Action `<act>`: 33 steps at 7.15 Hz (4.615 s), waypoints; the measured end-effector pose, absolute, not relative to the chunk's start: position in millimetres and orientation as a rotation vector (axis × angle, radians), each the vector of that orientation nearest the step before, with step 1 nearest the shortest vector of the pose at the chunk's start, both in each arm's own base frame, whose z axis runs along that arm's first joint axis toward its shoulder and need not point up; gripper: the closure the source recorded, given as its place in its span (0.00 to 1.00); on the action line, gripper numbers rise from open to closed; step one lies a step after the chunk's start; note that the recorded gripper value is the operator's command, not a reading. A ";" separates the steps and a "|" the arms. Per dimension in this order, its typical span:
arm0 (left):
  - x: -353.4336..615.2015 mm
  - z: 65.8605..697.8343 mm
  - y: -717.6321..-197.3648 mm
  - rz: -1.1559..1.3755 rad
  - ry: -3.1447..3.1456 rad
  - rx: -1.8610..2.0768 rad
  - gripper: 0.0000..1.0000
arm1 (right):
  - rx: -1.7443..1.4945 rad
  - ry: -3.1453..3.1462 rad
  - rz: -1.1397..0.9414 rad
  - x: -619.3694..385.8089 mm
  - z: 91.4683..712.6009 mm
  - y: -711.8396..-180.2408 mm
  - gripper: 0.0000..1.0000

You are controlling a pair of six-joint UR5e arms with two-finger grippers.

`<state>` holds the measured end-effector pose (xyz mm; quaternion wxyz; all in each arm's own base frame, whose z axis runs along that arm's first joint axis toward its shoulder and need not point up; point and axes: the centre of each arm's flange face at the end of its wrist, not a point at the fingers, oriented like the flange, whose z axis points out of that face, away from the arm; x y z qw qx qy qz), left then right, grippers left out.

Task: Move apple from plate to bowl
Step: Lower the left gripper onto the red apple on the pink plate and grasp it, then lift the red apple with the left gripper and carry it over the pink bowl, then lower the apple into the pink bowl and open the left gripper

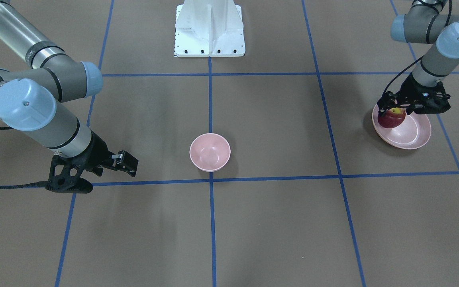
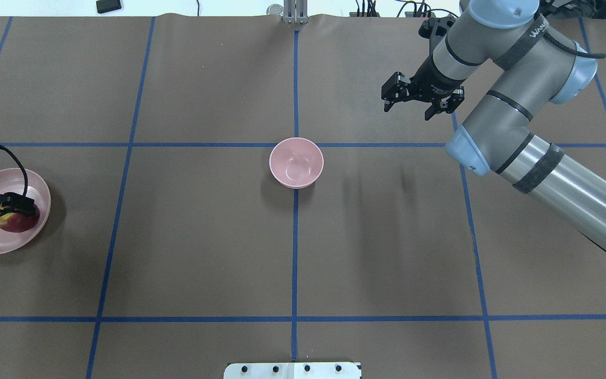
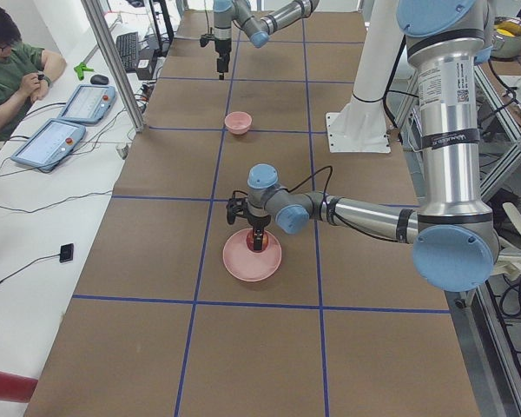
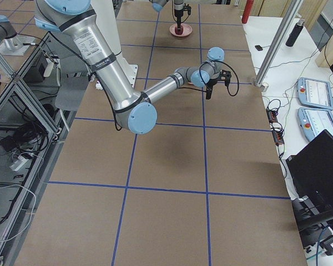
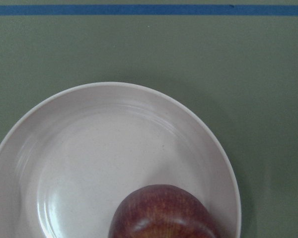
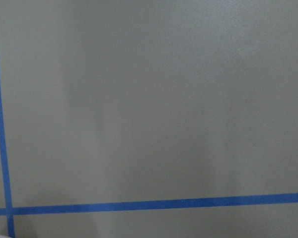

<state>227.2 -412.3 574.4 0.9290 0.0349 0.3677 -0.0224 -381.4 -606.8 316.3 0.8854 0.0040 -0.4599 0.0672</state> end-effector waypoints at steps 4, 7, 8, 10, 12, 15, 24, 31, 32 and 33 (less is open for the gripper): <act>234.9 582.1 -417.0 -0.043 0.745 0.061 0.85 | 0.007 -0.955 0.140 -381.1 317.8 -606.4 0.00; 228.5 567.7 -412.4 -0.040 0.762 0.077 1.00 | 0.008 -0.958 0.139 -379.7 317.8 -604.5 0.00; 221.6 548.8 -406.3 -0.039 0.772 0.078 1.00 | 0.010 -0.962 0.137 -377.6 316.6 -602.0 0.00; 231.6 471.4 -418.2 -0.046 0.766 0.056 1.00 | 0.011 -0.966 0.136 -374.4 315.9 -599.2 0.00; 273.2 356.2 -464.0 -0.067 0.760 0.023 1.00 | 0.010 -0.963 0.139 -369.8 321.9 -596.9 0.00; 350.9 226.0 -503.6 -0.173 0.864 -0.027 1.00 | 0.018 -0.956 0.129 -356.2 336.5 -588.6 0.00; 589.3 136.3 -563.0 -0.265 0.911 -0.117 1.00 | 0.035 -0.926 0.095 -337.8 364.1 -589.6 0.00; 619.0 148.8 -539.4 -0.238 0.899 -0.136 0.99 | 0.035 -0.923 0.096 -337.2 365.5 -591.0 0.00; 619.0 148.6 -539.5 -0.236 0.905 -0.133 0.52 | 0.036 -0.924 0.095 -337.0 364.8 -591.2 0.00; 618.8 148.9 -540.0 -0.236 0.910 -0.126 0.16 | 0.037 -0.924 0.095 -337.0 364.6 -591.3 0.00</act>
